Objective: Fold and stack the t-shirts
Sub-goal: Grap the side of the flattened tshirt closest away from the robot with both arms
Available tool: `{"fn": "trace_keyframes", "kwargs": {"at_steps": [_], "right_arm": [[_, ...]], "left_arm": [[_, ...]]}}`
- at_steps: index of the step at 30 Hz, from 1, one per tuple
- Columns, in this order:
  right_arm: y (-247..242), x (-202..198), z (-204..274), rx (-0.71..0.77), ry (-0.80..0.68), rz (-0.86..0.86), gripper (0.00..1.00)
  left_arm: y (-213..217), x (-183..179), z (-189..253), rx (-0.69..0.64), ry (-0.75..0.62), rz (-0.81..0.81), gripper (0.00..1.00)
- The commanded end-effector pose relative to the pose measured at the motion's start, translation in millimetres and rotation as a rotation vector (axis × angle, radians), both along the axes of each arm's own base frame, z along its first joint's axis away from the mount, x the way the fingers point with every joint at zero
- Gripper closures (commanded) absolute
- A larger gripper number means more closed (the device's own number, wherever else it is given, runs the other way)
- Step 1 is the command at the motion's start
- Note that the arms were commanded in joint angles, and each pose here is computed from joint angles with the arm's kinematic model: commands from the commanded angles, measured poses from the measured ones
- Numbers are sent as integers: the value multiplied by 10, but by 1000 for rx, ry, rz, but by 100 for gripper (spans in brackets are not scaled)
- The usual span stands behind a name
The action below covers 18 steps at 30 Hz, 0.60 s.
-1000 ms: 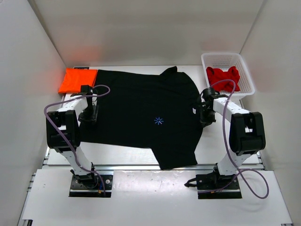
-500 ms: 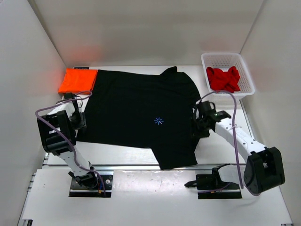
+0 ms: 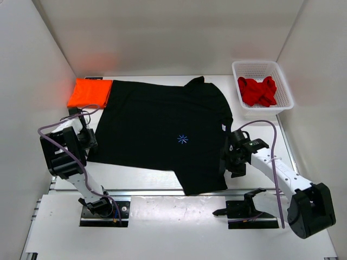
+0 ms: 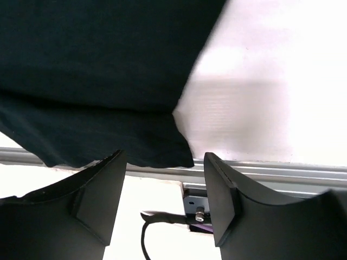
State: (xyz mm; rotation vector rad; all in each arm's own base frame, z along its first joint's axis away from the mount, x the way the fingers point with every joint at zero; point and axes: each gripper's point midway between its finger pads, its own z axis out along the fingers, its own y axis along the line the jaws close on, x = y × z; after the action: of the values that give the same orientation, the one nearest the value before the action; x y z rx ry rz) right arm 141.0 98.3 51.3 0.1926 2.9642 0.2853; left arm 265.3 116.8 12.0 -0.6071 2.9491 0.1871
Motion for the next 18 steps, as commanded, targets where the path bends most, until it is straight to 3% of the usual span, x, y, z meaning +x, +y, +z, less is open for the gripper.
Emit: {"fn": "trace_keyframes", "kwargs": {"at_steps": [1, 7, 13, 15, 18], "right_arm": [[-10, -150, -72, 12, 55, -60, 43], [119, -214, -162, 36, 118, -18, 43], [256, -135, -196, 81, 91, 6, 43], [300, -161, -198, 94, 89, 21, 44], [303, -225, -221, 91, 109, 17, 45]], "left_arm": [[226, 129, 184, 159, -101, 32, 44], [266, -13, 124, 147, -85, 60, 43], [120, -35, -12, 68, -69, -1, 47], [101, -73, -115, 27, -39, 9, 54], [78, -69, -185, -5, -16, 8, 79]]}}
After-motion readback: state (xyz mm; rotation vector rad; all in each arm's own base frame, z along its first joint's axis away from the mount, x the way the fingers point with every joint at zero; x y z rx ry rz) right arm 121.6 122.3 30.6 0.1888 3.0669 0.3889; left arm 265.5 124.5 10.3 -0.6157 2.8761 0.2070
